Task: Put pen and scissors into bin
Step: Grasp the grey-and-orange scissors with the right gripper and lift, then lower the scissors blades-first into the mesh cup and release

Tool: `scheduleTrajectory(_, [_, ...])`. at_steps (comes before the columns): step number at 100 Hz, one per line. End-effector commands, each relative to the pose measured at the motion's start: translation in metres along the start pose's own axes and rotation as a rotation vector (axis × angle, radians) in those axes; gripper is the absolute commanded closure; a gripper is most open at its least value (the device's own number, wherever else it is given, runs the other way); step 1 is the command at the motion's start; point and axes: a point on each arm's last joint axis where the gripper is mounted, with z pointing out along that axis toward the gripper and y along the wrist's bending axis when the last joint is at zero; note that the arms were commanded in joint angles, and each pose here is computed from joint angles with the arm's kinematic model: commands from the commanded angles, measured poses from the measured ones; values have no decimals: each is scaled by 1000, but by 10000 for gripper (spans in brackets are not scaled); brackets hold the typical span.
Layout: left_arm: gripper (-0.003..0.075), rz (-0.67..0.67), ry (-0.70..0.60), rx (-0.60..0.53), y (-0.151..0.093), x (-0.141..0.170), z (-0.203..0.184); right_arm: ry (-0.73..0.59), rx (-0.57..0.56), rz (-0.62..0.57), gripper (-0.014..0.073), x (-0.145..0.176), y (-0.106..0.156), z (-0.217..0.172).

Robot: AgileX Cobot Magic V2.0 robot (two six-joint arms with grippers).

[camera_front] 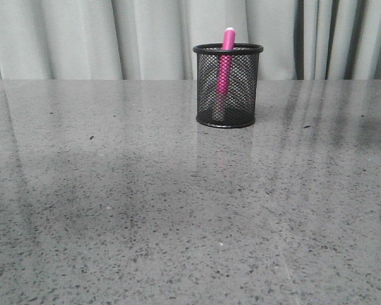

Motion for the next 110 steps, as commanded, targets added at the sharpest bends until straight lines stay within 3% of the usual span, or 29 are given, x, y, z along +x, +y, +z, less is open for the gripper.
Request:
scheduleTrajectory(1, [351,-15,-104,0,-3,-16,-7,-207,-15,-30,668,-10,1,21])
scheduleTrajectory(18, [352,-24,-54,20,-4,-12,-7,-405,-47,-86,668,7,2,77])
scheduleTrajectory(28, [351,-31,-20,33,-6,-9,-7,-445,-66,-120,668,18,4,104])
scheduleTrajectory(62, [351,-36,42,55,-8,-3,-7,-315,-62,-142,668,60,-1,160])
scheduleTrajectory(110, [351,-35,63,61,-8,-1,-7,-191,-59,-165,668,100,-7,171])
